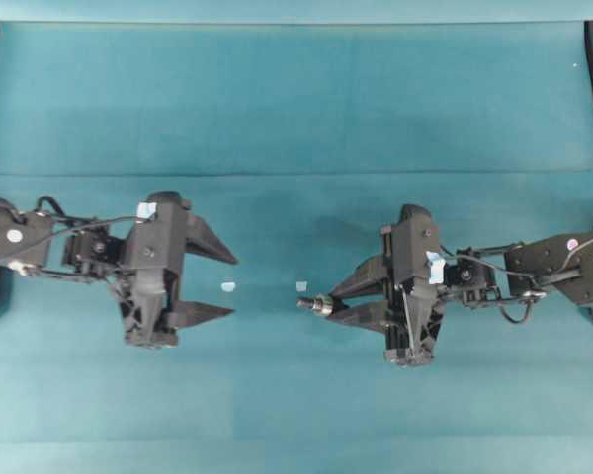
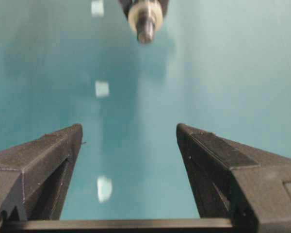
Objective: Insert the washer onto the shaft with both hands.
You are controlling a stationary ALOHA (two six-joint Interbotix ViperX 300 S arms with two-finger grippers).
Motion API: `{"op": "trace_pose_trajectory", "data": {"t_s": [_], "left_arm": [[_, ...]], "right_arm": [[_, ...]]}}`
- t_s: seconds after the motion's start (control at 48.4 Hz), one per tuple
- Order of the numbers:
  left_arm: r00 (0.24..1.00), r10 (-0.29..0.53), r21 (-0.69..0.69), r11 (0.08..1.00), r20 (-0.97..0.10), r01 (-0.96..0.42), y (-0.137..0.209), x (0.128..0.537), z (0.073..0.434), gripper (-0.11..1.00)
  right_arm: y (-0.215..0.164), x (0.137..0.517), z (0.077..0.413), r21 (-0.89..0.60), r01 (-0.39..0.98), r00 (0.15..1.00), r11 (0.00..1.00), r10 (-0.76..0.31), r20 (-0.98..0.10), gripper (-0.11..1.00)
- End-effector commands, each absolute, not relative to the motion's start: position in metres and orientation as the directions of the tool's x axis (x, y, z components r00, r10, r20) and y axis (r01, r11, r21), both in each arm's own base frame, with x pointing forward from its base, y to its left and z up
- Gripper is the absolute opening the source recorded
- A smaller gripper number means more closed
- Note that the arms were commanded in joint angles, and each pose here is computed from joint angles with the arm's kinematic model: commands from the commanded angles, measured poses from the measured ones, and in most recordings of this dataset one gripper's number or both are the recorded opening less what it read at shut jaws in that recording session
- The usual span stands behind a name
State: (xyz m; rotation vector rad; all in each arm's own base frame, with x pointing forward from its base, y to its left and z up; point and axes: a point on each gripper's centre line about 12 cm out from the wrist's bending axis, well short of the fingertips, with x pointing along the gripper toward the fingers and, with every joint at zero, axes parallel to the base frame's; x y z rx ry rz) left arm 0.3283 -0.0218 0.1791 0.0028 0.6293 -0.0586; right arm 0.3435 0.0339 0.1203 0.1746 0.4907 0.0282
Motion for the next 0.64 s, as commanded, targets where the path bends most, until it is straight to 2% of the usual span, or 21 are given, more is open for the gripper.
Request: {"op": "trace_pose_trajectory", "data": {"t_s": [0.0,0.619], "left_arm": [[0.822,-0.057,-0.015,0.998,-0.567,0.059,-0.0228,0.3282,0.1885,0.87],[0.821,-0.057,-0.019,0.998,-0.568,0.056,-0.0228,0.3283,0.1879,0.86]], "right_arm": [[0.0356,0.3487,0.1292,0.178,0.006,0.896,0.984,0.074,-0.438,0.00],[0.0356,0.3487,0.1286,0.176,0.005,0.895,0.984,0.074,-0.439,0.00]]}}
